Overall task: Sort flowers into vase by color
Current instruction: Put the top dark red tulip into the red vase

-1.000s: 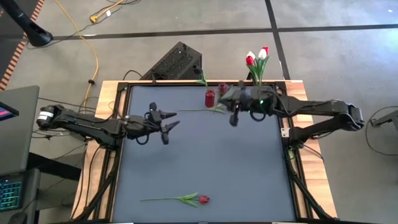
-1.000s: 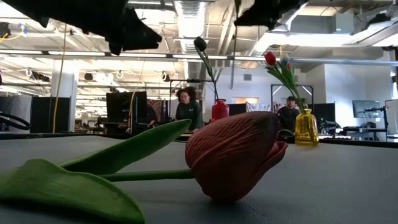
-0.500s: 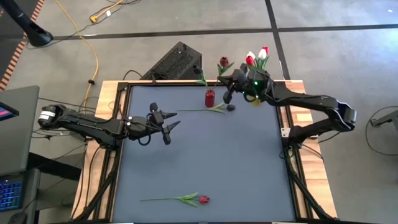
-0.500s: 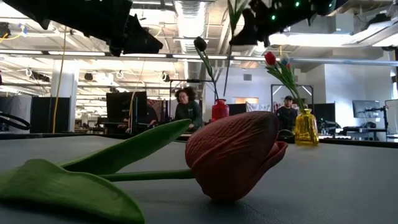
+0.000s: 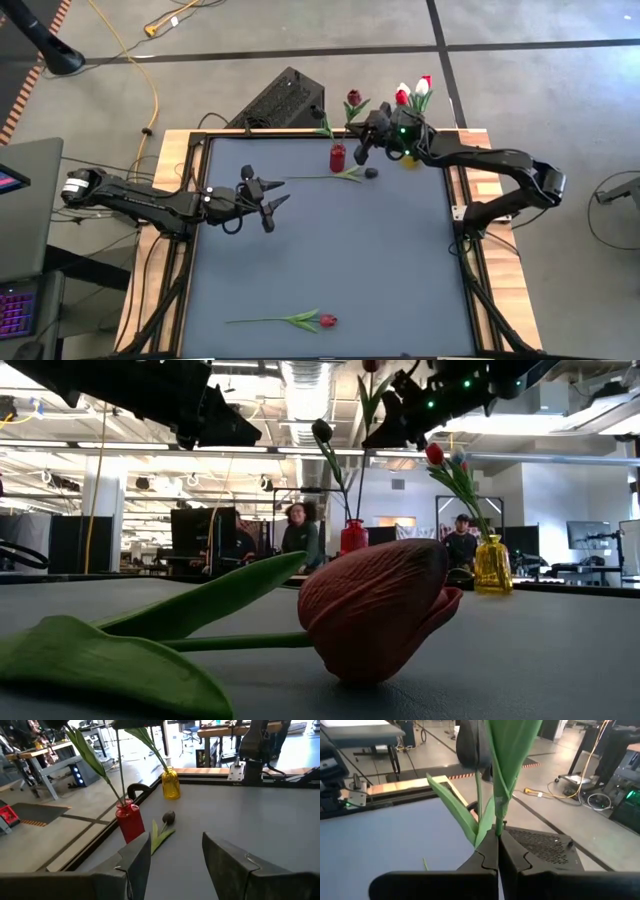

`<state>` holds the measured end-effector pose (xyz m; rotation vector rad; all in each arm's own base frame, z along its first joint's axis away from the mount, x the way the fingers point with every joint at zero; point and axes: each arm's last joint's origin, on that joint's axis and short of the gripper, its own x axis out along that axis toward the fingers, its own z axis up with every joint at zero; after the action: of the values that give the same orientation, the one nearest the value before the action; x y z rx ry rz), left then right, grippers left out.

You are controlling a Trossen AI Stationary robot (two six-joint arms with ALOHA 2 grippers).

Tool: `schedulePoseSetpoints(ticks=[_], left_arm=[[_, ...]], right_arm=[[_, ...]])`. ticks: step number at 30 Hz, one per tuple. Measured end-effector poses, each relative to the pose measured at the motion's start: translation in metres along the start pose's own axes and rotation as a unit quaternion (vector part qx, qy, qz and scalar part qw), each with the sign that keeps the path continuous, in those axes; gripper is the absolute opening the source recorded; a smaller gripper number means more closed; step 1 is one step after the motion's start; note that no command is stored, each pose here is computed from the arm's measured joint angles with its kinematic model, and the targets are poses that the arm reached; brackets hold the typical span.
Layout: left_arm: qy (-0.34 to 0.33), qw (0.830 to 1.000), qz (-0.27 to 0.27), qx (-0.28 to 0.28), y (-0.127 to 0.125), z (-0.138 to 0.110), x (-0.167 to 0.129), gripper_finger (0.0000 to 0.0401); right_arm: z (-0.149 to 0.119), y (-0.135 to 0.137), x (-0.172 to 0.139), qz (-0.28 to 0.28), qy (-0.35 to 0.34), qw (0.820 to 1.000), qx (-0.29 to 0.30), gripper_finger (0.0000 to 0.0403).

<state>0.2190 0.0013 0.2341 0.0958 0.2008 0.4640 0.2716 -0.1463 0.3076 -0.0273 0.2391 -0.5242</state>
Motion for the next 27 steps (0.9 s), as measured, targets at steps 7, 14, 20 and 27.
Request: schedulePoseSetpoints(ticks=[7, 14, 20, 27], left_arm=[[0.000, 1.000, 0.000, 0.000, 0.000, 0.000, 0.000, 0.0169], [0.000, 1.000, 0.000, 0.000, 0.000, 0.000, 0.000, 0.0169], [0.000, 1.000, 0.000, 0.000, 0.000, 0.000, 0.000, 0.0169], [0.000, 1.000, 0.000, 0.000, 0.000, 0.000, 0.000, 0.0169]], right_arm=[[-0.021, -0.001, 0.023, -0.002, 0.037, 0.999, 0.001, 0.0028], [-0.039, -0.001, 0.038, -0.002, 0.073, 0.997, 0.000, 0.0052], [-0.039, -0.006, 0.034, -0.012, 0.087, 0.996, 0.013, 0.0076], [-0.033, -0.011, 0.016, -0.016, 0.114, 0.993, 0.015, 0.0132]])
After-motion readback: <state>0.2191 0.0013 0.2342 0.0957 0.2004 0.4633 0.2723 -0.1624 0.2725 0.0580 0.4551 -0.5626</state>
